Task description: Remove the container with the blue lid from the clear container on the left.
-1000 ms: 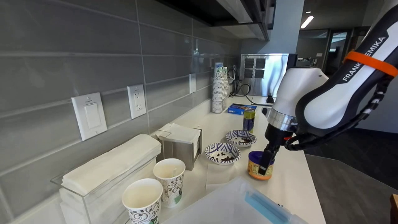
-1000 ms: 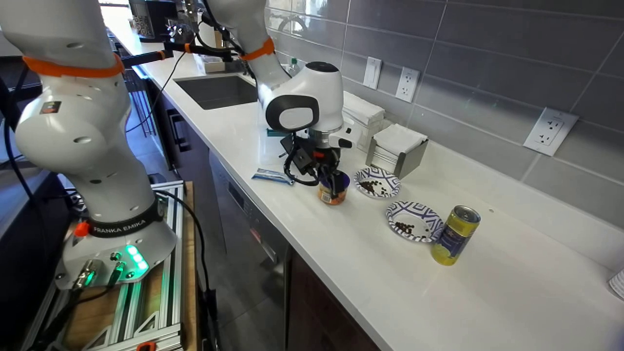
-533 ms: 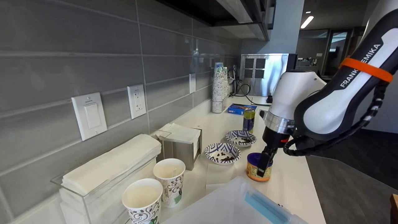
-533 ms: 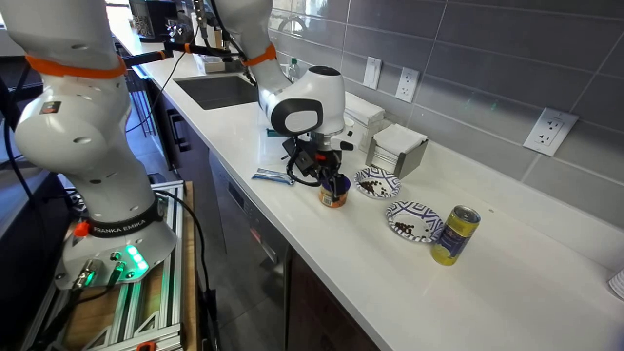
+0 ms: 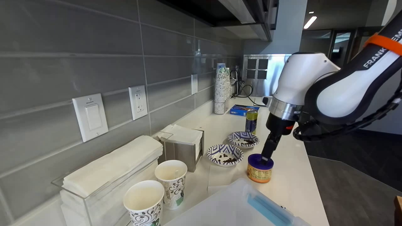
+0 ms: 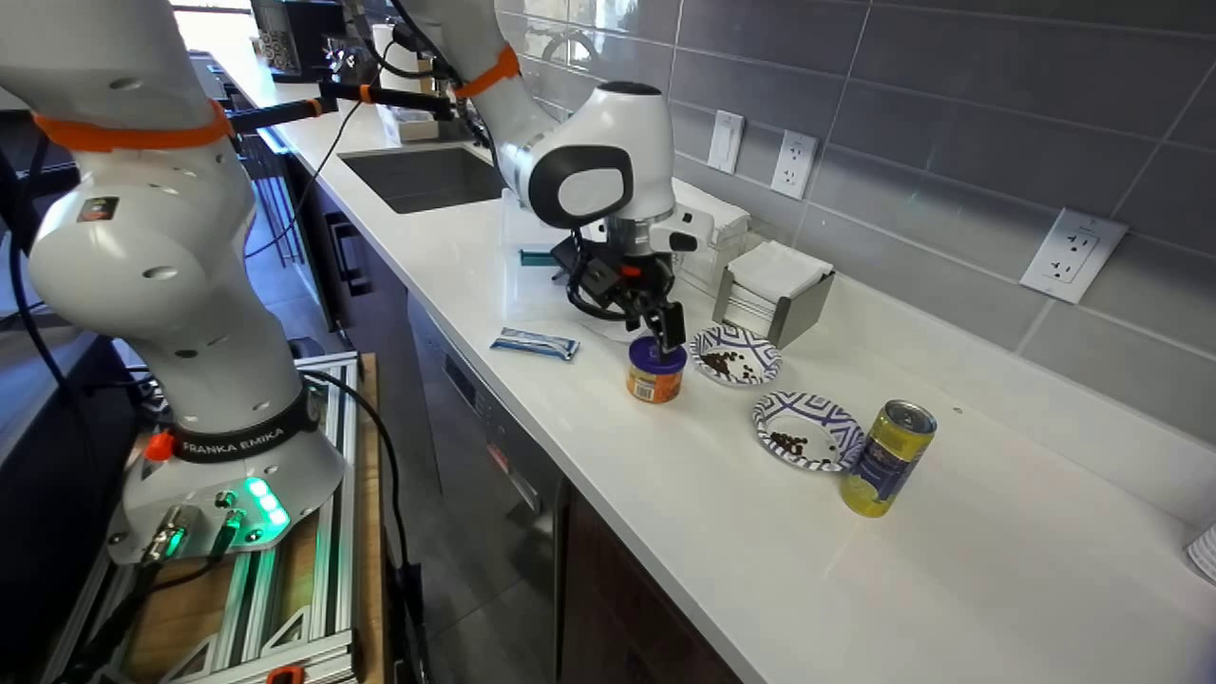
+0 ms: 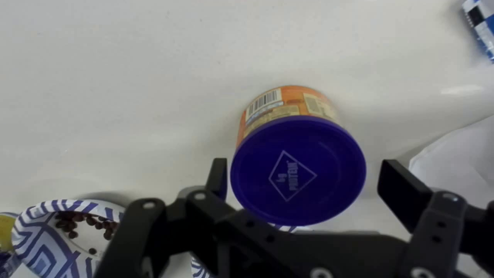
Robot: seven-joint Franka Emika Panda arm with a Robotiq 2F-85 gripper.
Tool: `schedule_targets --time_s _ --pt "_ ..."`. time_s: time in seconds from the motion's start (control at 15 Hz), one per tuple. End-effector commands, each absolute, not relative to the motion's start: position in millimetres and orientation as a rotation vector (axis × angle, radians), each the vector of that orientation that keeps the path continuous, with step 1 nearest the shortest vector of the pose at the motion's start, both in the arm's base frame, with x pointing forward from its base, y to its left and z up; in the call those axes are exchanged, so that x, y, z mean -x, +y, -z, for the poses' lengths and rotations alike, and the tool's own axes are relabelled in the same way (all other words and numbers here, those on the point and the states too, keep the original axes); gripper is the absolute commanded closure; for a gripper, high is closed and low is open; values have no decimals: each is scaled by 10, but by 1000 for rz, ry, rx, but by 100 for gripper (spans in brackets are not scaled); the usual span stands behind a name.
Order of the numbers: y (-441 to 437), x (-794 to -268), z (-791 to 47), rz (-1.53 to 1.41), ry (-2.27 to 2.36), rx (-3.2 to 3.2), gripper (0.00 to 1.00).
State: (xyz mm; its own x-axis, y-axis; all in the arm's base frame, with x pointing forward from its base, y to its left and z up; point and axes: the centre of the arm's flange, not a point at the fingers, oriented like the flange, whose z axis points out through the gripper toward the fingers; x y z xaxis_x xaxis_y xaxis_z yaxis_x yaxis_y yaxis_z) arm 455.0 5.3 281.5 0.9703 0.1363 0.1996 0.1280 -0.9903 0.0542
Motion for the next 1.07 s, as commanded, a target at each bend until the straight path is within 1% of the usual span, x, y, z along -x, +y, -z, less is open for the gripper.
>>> schedule_targets --time_s 0.0,0.47,0.53,0.67,1.0 --pt "57 -4178 -3389 -279 212 -3048 0" --pt "52 -3788 -4279 -285 232 -3002 0" --pt "67 -4008 -4062 -281 229 -3031 0" --pt "66 -3966 -4199 -316 226 -3026 0" --pt "66 -3991 -4091 -277 228 -3031 0"
